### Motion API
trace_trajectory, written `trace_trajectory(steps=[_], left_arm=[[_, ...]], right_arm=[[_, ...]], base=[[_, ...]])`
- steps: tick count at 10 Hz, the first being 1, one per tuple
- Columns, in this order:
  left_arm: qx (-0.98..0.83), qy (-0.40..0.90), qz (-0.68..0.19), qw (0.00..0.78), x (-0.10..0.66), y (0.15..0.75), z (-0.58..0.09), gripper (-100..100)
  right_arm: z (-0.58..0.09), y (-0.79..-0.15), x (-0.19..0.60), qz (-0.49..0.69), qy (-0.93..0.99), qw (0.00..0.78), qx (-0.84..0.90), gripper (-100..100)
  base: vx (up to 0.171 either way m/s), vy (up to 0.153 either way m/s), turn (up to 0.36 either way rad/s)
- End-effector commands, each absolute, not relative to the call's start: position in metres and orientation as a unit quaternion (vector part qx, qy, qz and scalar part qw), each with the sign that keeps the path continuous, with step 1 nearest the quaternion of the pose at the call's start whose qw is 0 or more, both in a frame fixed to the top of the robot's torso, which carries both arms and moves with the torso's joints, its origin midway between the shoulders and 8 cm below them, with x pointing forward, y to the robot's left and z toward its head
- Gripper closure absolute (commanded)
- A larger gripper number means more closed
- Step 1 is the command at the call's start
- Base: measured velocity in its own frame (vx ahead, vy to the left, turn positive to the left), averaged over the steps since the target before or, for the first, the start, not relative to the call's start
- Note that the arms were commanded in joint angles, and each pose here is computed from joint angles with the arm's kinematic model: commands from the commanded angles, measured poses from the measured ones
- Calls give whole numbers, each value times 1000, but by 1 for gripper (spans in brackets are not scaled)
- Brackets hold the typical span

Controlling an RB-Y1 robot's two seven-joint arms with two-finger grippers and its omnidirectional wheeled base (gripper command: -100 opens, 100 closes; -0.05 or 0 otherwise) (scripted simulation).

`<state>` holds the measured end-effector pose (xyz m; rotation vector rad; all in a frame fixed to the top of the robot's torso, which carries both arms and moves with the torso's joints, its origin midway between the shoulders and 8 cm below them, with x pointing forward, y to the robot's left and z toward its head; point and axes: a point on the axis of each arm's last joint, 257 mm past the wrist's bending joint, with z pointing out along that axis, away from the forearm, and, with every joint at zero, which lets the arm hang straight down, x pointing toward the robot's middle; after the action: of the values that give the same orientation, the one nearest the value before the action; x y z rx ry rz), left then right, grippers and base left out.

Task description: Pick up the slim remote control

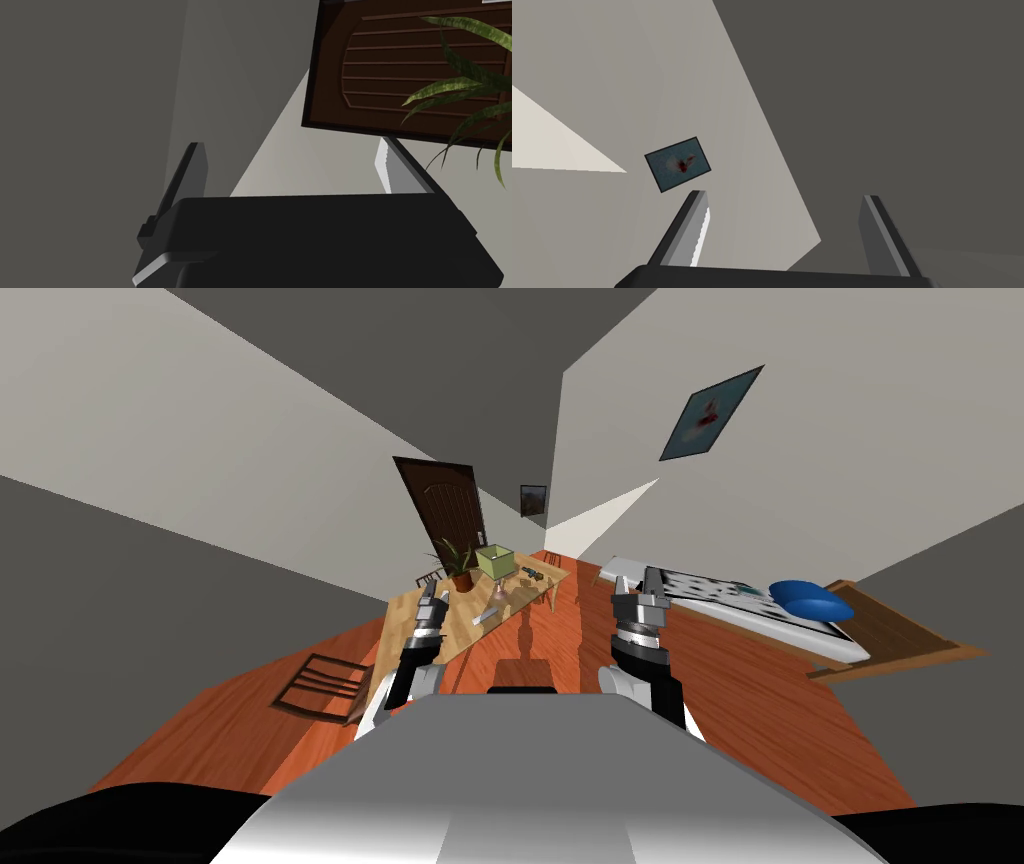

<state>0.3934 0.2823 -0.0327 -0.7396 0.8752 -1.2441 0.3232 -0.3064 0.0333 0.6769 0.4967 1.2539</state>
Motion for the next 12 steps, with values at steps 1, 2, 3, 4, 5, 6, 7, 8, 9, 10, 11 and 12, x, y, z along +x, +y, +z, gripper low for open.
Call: trace_trajectory(steps=[1, 2, 3, 4, 5, 6, 7, 8, 9, 10, 11, 12], left_arm=[[-349, 395, -539, 657, 409, 301, -45, -100], [-353, 397, -537, 656, 410, 301, -47, -100], [-370, 401, -529, 651, 420, 314, -57, -100], [-388, 403, -521, 645, 429, 327, -66, -100], [-391, 405, -519, 644, 430, 327, -68, -100], [-411, 407, -510, 637, 440, 341, -79, -100], [-428, 406, -504, 631, 448, 354, -86, -100], [-437, 411, -498, 627, 450, 356, -93, -100], [-454, 408, -493, 620, 458, 370, -102, -100], [-462, 412, -487, 616, 459, 371, -108, -100], [-480, 409, -482, 609, 467, 385, -117, -100], [-488, 413, -476, 604, 468, 386, -122, -100]], right_arm=[[33, -306, 323, 569, 225, 729, 307, 0], [33, -306, 323, 569, 225, 729, 307, 0], [33, -306, 323, 569, 225, 729, 307, 0], [33, -306, 323, 569, 225, 729, 307, 0], [33, -306, 323, 569, 225, 729, 307, 0], [33, -306, 323, 569, 225, 729, 307, 0], [33, -306, 323, 569, 225, 729, 307, 0], [33, -306, 323, 569, 225, 729, 307, 0], [33, -306, 323, 569, 225, 729, 307, 0], [33, -306, 323, 569, 225, 729, 307, 0], [33, -306, 323, 569, 225, 729, 307, 0], [33, -306, 323, 569, 225, 729, 307, 0]], base=[[1, -103, -107], [8, -74, -26], [13, -76, -56], [13, -95, -115], [14, -64, -25], [21, -67, -61], [32, -107, -119], [24, -74, -24], [19, -64, -50], [9, -47, -40], [15, -52, -69], [19, -44, -35]])
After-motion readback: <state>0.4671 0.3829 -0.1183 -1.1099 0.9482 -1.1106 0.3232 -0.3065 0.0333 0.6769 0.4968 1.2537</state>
